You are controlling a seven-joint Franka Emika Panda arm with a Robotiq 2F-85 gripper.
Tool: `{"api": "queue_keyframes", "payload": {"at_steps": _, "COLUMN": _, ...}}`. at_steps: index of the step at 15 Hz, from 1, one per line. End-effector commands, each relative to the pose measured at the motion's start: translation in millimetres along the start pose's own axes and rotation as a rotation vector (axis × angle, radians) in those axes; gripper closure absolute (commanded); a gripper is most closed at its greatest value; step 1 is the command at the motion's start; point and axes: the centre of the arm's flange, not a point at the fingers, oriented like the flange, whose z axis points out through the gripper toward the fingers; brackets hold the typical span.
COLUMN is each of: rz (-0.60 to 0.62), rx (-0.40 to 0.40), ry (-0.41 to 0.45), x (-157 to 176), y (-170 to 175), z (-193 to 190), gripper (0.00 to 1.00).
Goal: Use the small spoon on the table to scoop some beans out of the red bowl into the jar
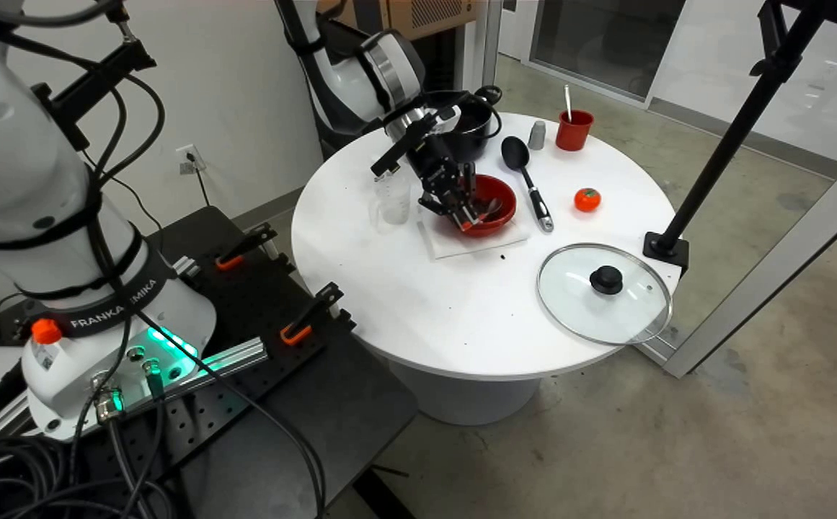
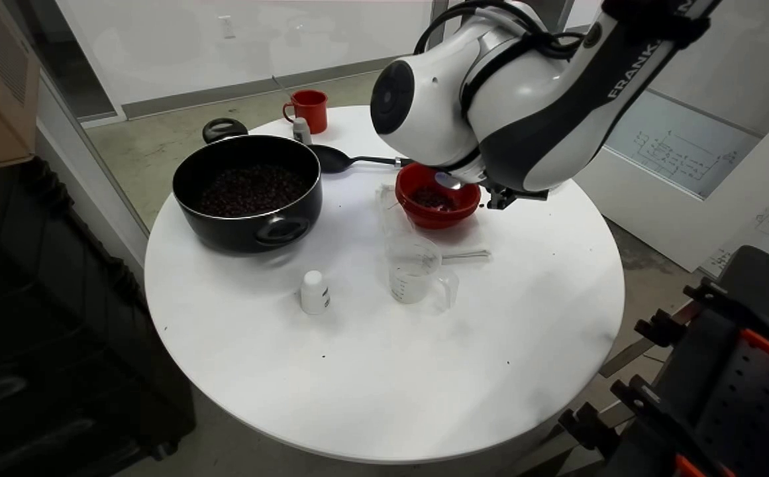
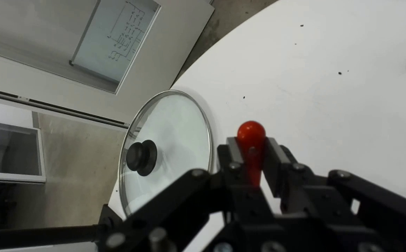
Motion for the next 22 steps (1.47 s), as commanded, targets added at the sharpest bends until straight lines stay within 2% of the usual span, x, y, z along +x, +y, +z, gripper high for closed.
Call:
{"api": "queue_keyframes", "payload": {"at_steps": 1, "rz": 0.099, "rx": 0.009, "ry": -0.004, "x": 10.4, "y": 0.8, "z": -4.2, "gripper": 0.95}}
{"api": "queue_keyframes", "payload": {"at_steps": 2, "rz": 0.052, "rx": 0.003, "ry": 0.005, "x": 3.4, "y": 2.1, "z": -2.9, "gripper": 0.95}}
{"api": "queue_keyframes", "payload": {"at_steps": 3, "rz": 0.056, "rx": 0.003, "ry": 0.007, "x": 4.0, "y": 2.0, "z": -3.6, "gripper": 0.8}}
{"api": "queue_keyframes", "payload": {"at_steps": 7, "rz": 0.055, "rx": 0.003, "ry": 0.006, "x": 3.7, "y": 1.8, "z": -3.1, "gripper": 0.8}}
{"api": "queue_keyframes", "payload": {"at_steps": 8, "rz": 0.04, "rx": 0.019, "ry": -0.005, "x": -7.7, "y": 2.3, "z": 2.6, "gripper": 0.95}}
{"api": "queue_keyframes", "payload": {"at_steps": 13, "rz": 0.002, "rx": 0.072, "ry": -0.067, "x": -6.9, "y": 5.4, "z": 18.4, "gripper": 0.95}}
{"api": "queue_keyframes", "payload": {"at_steps": 22, "rz": -0.036, "rx": 0.084, "ry": -0.055, "x": 12.1, "y": 11.9, "z": -3.0, "gripper": 0.95}}
